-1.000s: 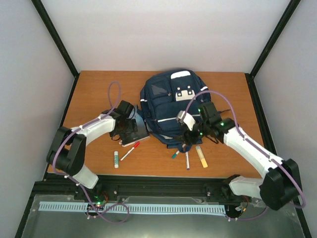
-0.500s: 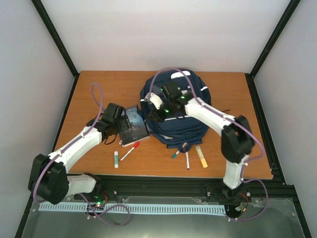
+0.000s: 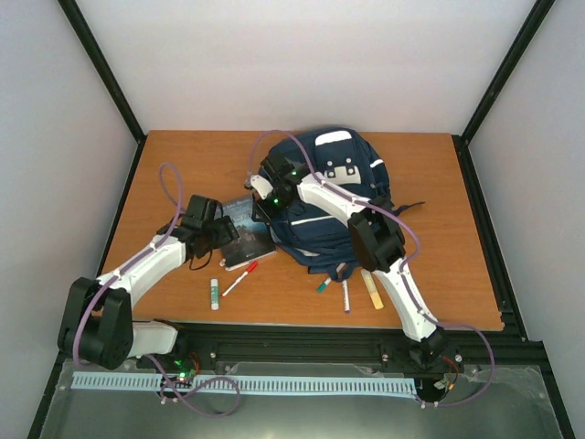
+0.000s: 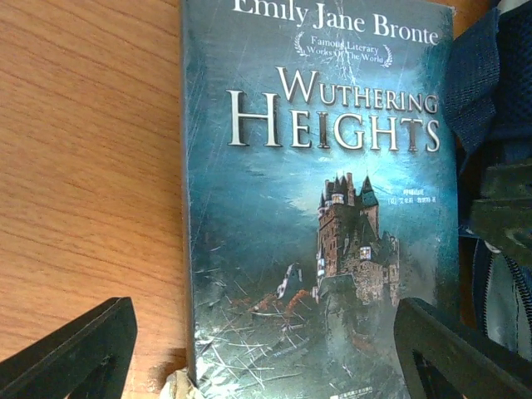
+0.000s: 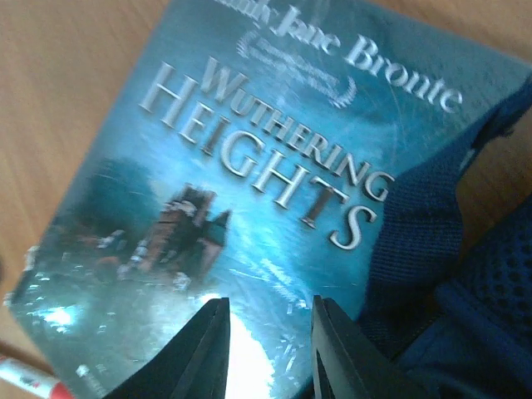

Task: Pack the student bag
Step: Move the book to the center of the board, then pick up the book from the center of the board.

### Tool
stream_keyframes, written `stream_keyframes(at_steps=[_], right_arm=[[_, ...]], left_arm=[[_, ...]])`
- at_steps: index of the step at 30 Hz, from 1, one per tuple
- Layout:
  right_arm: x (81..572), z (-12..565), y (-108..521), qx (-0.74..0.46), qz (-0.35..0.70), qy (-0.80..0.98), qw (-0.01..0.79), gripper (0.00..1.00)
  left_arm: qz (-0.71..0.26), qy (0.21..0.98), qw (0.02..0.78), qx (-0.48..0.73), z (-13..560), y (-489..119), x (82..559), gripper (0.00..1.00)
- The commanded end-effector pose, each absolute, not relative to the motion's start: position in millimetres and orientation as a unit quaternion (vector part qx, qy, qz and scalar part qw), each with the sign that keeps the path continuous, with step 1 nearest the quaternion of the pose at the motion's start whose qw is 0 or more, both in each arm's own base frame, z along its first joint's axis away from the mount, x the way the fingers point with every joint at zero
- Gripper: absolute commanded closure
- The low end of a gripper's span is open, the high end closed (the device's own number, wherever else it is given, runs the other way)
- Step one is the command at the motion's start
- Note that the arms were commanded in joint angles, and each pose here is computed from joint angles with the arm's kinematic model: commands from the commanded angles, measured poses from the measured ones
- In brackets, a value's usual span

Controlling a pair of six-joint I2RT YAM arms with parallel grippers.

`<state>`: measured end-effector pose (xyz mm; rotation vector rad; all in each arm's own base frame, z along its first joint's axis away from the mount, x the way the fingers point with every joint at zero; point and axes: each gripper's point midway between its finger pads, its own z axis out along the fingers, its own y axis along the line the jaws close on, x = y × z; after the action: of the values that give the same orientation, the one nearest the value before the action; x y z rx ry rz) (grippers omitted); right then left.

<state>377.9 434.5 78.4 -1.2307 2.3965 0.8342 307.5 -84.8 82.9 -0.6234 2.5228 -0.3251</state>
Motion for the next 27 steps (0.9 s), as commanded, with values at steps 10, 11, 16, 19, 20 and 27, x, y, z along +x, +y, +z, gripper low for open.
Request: stream_keyframes(at_steps=[10,11,16,19,20,27], right_arm=[[402.5,24.5,398.5,-0.376,0.17,0.901,0.135,0.48],[403.7,23.1,395.8,-0.374,0.165,0.903,0.135,0.47],[399.2,11.8,388.0,-0.369,0.165,0.907,0.119,0.5],[393.4,2.9,386.6,-0.369,0.176,0.907,0.104,0.6],[391.6,-0.5,386.7,-0.369,0.18,0.907,0.099,0.62],[383.3,-17.0,387.4,-0.37,0.198,0.905,0.074,0.73]], left_arm=[[-0.13,0.932,0.237,-0.241,62.4,-86.6,312.7,0.12],[-0.134,0.932,0.233,-0.242,60.1,-88.0,314.1,0.12],[-0.137,0.929,0.223,-0.26,50.0,-86.4,323.9,0.08],[-0.154,0.924,0.217,-0.275,45.3,-83.9,331.2,0.07],[-0.16,0.922,0.215,-0.279,43.7,-83.3,333.8,0.07],[-0.206,0.915,0.192,-0.29,26.9,-85.0,341.4,0.09]])
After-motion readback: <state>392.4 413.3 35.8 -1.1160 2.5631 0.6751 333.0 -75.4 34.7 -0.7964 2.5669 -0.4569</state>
